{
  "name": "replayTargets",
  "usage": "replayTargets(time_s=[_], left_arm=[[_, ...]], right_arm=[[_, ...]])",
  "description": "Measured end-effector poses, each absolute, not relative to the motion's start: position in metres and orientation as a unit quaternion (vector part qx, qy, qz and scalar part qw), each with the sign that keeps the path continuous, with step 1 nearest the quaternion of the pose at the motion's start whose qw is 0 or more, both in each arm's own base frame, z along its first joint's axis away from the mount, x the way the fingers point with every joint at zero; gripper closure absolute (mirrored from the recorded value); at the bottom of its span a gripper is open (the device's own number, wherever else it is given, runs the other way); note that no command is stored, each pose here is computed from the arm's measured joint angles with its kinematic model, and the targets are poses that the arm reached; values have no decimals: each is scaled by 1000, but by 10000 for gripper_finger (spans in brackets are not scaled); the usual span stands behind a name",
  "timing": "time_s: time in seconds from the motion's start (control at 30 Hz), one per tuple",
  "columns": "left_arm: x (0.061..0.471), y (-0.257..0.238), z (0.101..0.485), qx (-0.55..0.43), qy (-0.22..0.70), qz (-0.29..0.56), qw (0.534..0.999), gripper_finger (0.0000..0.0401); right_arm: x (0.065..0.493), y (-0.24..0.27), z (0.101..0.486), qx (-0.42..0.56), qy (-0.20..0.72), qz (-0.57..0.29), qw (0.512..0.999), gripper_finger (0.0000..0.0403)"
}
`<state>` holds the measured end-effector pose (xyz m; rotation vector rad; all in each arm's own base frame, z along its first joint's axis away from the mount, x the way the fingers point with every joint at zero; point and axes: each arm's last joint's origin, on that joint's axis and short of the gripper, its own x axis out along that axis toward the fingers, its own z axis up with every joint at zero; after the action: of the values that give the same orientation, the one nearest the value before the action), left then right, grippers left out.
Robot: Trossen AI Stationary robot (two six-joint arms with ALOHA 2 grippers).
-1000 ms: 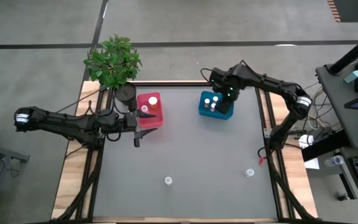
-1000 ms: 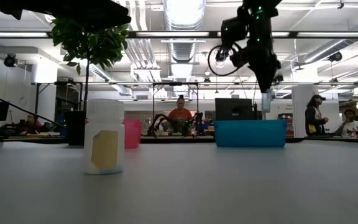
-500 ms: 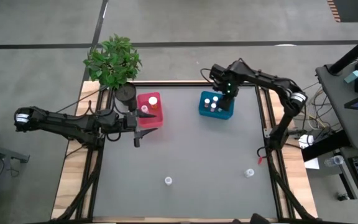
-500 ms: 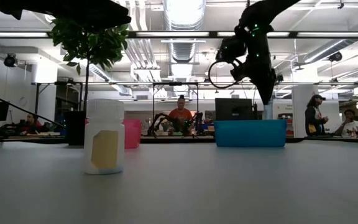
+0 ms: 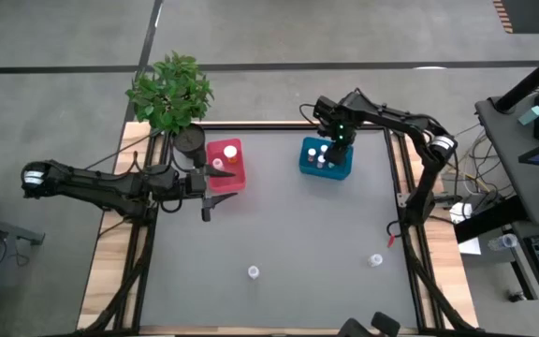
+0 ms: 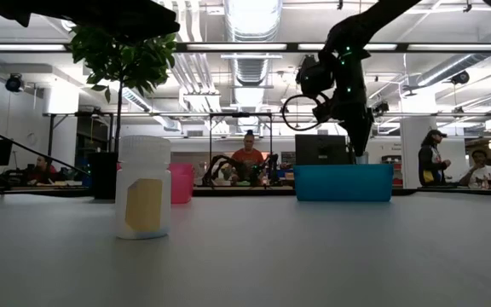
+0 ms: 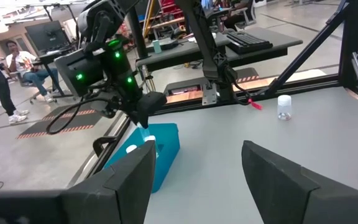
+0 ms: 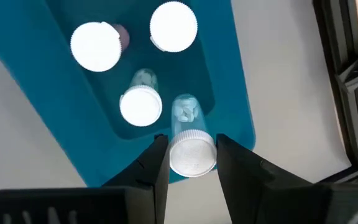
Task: Pick and place medicine bottles into bin by pill shape (circle, oval)
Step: Put the blue tablet bottle into the blue bin
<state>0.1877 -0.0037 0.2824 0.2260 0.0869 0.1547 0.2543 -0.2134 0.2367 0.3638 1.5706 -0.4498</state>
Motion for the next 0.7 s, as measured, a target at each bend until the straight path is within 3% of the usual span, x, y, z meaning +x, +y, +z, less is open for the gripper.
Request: replayTargets(time_s=[0.7], left_arm=[[188, -4, 282, 116, 47, 77, 989, 182]], right_arm=[[260, -225, 206, 150, 722, -193, 648, 298]])
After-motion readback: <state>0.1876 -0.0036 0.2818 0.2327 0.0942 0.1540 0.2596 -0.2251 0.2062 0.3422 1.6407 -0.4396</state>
